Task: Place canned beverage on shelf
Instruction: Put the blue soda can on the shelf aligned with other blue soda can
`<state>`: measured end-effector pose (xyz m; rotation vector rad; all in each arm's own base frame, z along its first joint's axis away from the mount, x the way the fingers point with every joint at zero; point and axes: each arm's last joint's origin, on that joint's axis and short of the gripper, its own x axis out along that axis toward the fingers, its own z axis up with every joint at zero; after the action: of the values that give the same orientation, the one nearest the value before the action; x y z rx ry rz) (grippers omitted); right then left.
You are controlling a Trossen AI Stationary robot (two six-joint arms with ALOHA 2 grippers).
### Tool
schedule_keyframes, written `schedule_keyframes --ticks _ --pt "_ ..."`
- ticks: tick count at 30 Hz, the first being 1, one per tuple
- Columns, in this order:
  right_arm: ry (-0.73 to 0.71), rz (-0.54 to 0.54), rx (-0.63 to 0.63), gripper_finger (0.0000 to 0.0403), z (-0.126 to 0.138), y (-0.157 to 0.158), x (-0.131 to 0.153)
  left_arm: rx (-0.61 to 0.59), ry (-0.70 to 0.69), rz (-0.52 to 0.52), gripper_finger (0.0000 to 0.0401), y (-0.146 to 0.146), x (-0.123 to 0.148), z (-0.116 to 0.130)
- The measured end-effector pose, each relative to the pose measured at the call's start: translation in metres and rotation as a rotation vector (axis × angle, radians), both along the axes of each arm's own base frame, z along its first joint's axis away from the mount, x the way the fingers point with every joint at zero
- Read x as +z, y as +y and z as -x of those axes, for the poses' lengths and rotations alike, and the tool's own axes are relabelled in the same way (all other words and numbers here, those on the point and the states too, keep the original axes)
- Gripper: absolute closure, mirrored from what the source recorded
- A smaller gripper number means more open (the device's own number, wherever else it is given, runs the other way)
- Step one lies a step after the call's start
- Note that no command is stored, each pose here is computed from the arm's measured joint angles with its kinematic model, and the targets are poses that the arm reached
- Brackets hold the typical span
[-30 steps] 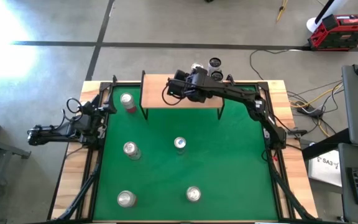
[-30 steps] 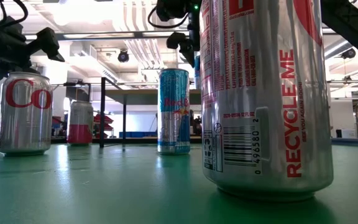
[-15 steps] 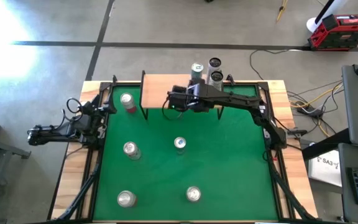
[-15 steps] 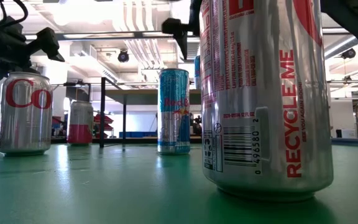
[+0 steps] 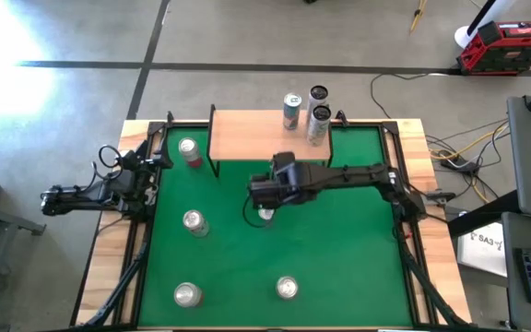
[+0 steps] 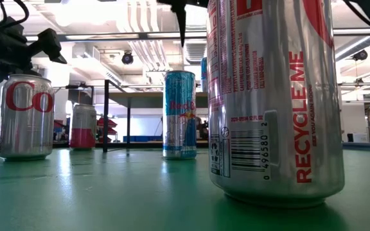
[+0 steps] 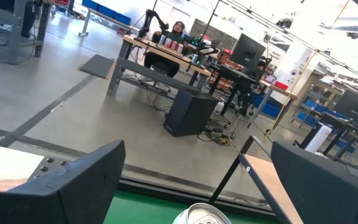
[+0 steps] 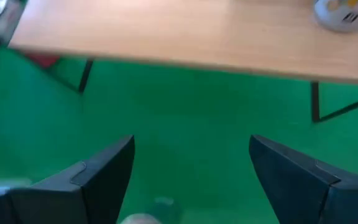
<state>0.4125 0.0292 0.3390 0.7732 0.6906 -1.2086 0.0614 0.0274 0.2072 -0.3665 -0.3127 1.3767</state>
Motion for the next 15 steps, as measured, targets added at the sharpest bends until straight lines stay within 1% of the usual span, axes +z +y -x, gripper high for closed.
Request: schedule_keyframes --ticks 4,8,11,15 --pt "0.011 0.006 0.049 0.0093 0.001 0.015 -0.001 0.0 0.0 0.0 0.0012 0.0 0.0 0.0" --pt "0.026 0.007 0.074 0.0083 -0.001 0.026 -0.007 0.0 0.0 0.0 0.0012 0.0 0.0 0.0" --pt "0.045 -0.005 0.092 0.0067 -0.003 0.033 -0.013 0.0 0.0 0.0 0.0012 0.0 0.0 0.0" --pt "0.073 -0.052 0.117 0.0037 -0.006 0.043 -0.022 0.0 0.0 0.0 0.0012 0.0 0.0 0.0"
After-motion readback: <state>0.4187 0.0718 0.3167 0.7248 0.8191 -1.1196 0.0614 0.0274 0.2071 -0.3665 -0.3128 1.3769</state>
